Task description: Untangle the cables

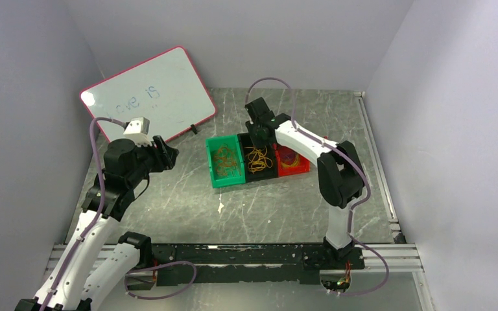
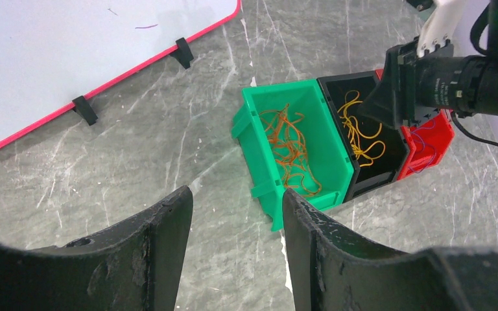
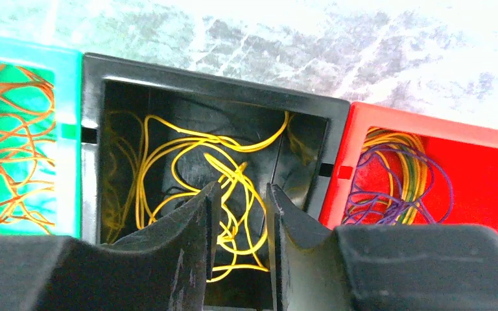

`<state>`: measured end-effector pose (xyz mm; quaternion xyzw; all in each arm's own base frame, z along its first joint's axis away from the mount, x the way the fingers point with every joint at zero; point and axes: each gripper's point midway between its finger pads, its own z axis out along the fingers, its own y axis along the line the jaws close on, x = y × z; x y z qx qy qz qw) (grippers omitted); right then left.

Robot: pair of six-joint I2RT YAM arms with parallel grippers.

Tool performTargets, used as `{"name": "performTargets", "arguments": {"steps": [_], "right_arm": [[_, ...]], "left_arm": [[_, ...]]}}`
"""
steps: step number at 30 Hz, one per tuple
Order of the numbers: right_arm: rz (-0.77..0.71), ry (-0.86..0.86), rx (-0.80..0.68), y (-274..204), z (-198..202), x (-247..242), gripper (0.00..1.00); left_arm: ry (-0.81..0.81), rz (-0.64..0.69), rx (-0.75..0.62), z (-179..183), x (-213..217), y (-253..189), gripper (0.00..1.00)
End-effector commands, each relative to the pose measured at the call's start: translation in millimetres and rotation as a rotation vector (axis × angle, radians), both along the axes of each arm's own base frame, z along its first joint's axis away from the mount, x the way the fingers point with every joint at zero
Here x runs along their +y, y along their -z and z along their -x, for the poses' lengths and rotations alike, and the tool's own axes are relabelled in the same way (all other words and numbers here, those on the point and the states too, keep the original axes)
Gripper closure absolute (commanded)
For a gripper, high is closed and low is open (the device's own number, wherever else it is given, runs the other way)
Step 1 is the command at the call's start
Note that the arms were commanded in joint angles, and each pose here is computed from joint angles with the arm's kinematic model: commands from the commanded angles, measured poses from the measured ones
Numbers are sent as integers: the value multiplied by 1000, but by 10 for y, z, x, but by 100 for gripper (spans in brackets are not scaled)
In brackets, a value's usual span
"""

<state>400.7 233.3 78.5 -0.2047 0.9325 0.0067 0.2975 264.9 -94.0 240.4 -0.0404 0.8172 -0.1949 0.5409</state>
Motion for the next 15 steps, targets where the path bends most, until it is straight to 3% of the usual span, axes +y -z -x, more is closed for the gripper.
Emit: {"name": "performTargets", "arguments": {"steps": [1,7,15], "right_arm": [[-21,20,-61,-323,-54,2,61],[-9,30,-81,-404,-61,-44,53],[-48,56,-151,-686,-81,-75,50]], "left_arm": [[-22,2,1,-9,45,-2,42],[-16,8,5,-18,26,5,42],[-13,5,4,-30,22,1,42]]}}
